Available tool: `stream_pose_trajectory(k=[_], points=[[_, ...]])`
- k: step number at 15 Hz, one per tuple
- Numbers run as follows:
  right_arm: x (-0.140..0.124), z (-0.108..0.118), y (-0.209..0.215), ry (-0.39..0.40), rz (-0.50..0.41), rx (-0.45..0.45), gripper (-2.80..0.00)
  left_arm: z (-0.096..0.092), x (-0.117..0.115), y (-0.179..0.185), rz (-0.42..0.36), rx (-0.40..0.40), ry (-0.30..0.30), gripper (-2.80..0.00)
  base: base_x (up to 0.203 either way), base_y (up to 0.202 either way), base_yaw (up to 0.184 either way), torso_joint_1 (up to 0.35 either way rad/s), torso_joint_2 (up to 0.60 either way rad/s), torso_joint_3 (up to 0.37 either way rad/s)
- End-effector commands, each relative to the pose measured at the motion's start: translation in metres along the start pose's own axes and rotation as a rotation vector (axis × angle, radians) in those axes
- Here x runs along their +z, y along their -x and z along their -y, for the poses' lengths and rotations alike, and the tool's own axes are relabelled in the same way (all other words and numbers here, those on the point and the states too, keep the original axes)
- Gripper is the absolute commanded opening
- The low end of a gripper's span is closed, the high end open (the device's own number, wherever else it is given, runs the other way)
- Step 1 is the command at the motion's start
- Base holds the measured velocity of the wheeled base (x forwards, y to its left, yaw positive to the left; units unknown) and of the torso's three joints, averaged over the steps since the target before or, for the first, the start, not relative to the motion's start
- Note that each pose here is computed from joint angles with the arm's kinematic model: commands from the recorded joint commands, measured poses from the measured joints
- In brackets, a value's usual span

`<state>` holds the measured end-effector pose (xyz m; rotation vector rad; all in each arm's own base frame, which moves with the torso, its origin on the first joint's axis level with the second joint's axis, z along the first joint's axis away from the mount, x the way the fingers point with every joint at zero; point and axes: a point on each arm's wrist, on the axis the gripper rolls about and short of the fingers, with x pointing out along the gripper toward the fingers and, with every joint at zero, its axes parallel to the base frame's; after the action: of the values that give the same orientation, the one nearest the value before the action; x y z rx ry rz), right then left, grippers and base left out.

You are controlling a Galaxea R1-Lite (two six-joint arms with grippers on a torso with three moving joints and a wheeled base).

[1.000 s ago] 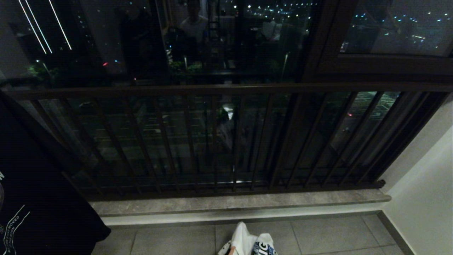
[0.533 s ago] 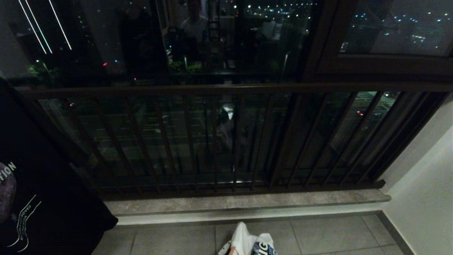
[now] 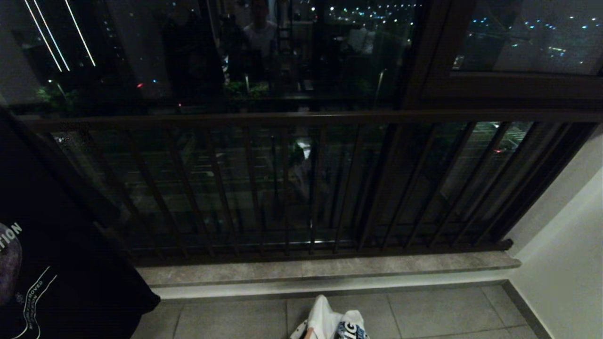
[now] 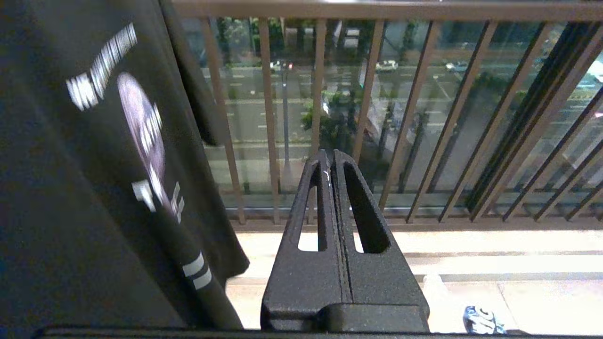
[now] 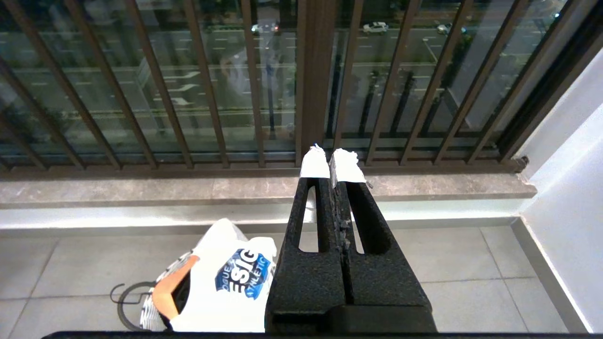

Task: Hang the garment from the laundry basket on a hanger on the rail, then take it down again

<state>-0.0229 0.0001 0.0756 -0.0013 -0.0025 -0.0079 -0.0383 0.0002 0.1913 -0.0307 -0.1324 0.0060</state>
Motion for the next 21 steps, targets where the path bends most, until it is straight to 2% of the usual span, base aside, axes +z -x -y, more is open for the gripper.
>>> stream_pose_trajectory(k=[1,3,5,9,11,13,15,17,21], points=[[0.0,0.0,0.0,0.0,0.001,0.0,-2.8,0.001,0.023,-0.01,-0.03,0.005,0.0,-2.8,0.0,0.0,0.0,0.0,0.0,0.0],[0.0,0.0,0.0,0.0,0.001,0.0,-2.8,0.001,0.042,-0.013,-0.064,0.041,-0.008,-2.8,0.0,0.0,0.0,0.0,0.0,0.0],[0.0,0.0,0.0,0.0,0.001,0.0,-2.8,0.0,0.061,-0.02,-0.093,0.118,-0.017,-2.8,0.0,0.0,0.0,0.0,0.0,0.0],[0.0,0.0,0.0,0.0,0.001,0.0,-2.8,0.0,0.108,-0.013,-0.053,0.197,-0.029,-2.8,0.0,0.0,0.0,0.0,0.0,0.0],[0.0,0.0,0.0,0.0,0.001,0.0,-2.8,0.001,0.132,-0.008,-0.051,0.25,-0.057,-2.8,0.0,0.0,0.0,0.0,0.0,0.0],[0.0,0.0,0.0,0.0,0.001,0.0,-2.8,0.002,0.154,-0.005,-0.081,0.362,-0.112,-2.8,0.0,0.0,0.0,0.0,0.0,0.0],[0.0,0.0,0.0,0.0,0.001,0.0,-2.8,0.001,0.161,-0.008,-0.163,0.48,-0.197,-2.8,0.0,0.0,0.0,0.0,0.0,0.0],[0.0,0.0,0.0,0.0,0.001,0.0,-2.8,-0.001,0.165,-0.016,-0.188,0.613,-0.216,-2.8,0.0,0.0,0.0,0.0,0.0,0.0],[0.0,0.0,0.0,0.0,0.001,0.0,-2.8,-0.004,0.167,-0.018,-0.203,0.758,-0.231,-2.8,0.0,0.0,0.0,0.0,0.0,0.0]])
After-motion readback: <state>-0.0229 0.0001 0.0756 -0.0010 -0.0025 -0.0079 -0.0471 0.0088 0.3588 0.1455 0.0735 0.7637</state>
